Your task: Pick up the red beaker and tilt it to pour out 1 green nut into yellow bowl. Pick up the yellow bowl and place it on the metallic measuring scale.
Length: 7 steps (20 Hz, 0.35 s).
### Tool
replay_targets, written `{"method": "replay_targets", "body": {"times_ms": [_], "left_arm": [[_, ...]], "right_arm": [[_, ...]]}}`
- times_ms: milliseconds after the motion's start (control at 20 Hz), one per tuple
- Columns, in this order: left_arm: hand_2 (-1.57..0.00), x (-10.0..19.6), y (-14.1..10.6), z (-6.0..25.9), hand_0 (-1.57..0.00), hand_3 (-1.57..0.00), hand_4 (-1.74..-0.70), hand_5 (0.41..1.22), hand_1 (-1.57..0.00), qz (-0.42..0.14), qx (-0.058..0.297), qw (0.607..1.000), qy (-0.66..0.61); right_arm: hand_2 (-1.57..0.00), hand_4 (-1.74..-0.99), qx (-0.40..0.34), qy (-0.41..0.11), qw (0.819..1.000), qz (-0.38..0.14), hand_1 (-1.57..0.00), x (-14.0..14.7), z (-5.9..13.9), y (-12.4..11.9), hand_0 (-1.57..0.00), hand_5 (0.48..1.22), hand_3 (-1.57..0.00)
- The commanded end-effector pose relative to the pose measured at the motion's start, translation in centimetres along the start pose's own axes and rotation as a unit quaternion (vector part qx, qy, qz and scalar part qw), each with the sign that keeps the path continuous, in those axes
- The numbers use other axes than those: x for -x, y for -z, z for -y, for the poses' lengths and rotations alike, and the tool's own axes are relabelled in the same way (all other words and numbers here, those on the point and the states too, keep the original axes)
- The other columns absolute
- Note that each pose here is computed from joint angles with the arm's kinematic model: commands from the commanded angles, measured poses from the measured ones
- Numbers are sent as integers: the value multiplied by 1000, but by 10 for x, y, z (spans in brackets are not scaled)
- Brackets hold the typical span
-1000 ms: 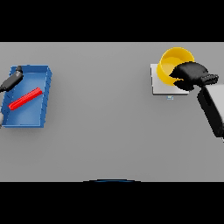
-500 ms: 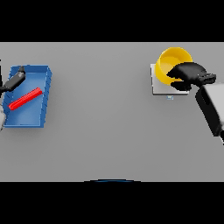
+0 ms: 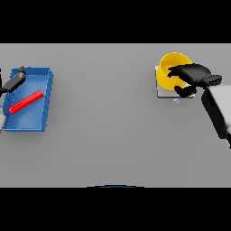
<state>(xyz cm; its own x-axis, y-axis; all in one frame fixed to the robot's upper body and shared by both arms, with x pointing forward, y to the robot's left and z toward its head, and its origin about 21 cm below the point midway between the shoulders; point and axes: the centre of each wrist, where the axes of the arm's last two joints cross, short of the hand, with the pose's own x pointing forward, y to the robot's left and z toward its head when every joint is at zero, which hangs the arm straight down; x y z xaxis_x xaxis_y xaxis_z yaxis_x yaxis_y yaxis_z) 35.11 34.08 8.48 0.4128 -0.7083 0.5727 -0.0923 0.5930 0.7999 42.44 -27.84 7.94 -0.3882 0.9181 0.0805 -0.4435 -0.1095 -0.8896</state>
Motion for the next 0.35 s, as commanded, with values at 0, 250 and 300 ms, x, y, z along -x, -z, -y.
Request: {"method": "replay_targets", "body": {"times_ms": [0,250,300], "left_arm": [[1,0,0,4,1,1,-726,665,1,1,0,1000,-2],[1,-3,1,0,1,1,-722,665,1,0,-3,1000,3],[1,-3,1,0,1,1,-726,665,1,-1,-2,1000,2]], "right_arm": [[-99,-1530,0,3,1000,2,-75,0,0,0,-84,809,-296],[-32,-1491,-14,14,1000,-17,-24,4,-4,-3,-27,752,-169],[-25,-1478,-15,15,1000,-23,-19,3,-4,-1,-21,738,-146]]}}
